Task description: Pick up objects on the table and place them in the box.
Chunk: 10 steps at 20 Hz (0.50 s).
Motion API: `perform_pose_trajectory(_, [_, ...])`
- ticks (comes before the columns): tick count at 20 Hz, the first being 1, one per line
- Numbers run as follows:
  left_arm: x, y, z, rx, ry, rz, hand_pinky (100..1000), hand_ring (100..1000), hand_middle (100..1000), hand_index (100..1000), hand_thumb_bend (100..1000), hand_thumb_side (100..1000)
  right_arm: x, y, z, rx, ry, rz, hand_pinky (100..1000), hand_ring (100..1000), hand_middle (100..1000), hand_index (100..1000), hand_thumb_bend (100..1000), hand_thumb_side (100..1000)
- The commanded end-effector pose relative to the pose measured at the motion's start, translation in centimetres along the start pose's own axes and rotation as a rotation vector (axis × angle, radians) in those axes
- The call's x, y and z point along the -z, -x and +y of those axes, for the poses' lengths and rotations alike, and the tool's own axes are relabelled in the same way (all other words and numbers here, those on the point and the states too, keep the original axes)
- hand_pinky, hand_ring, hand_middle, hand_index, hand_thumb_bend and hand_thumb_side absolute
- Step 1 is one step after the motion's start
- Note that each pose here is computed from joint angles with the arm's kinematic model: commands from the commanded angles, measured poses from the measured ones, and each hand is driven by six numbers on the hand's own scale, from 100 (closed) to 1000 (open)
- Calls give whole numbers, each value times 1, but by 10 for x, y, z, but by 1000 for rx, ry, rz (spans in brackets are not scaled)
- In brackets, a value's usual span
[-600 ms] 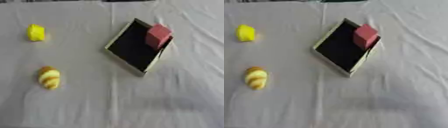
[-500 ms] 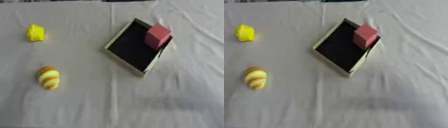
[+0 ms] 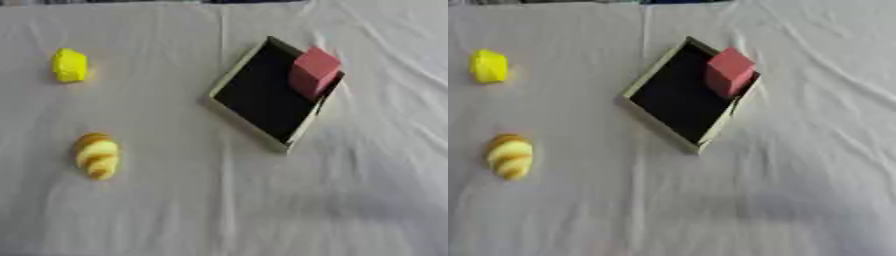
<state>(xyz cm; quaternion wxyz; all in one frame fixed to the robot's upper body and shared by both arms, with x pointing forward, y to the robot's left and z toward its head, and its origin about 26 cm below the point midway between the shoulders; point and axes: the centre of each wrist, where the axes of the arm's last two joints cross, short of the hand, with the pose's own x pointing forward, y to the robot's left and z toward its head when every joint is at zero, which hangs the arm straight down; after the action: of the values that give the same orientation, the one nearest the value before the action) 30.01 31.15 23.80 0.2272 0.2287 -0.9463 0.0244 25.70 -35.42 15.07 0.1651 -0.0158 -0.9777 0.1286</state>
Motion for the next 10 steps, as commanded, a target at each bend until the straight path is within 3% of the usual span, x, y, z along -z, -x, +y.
perform_pose_trajectory(1, [13,-10,5,80,130,-67,763,743,694,875,100,541,7,-5,-5,-12,-26,-19,1000,879,698,798,100,470])
perform_pose_trajectory(7, [30,-20,8,340,569,-126,784,753,705,899,100,355,4,-6,-6,-20,-35,-15,1000,878,697,797,100,470])
perform_pose_trajectory(10, [37,-23,9,443,763,-142,793,761,713,908,100,325,4,-6,-5,-21,-39,-13,1000,877,696,796,100,470])
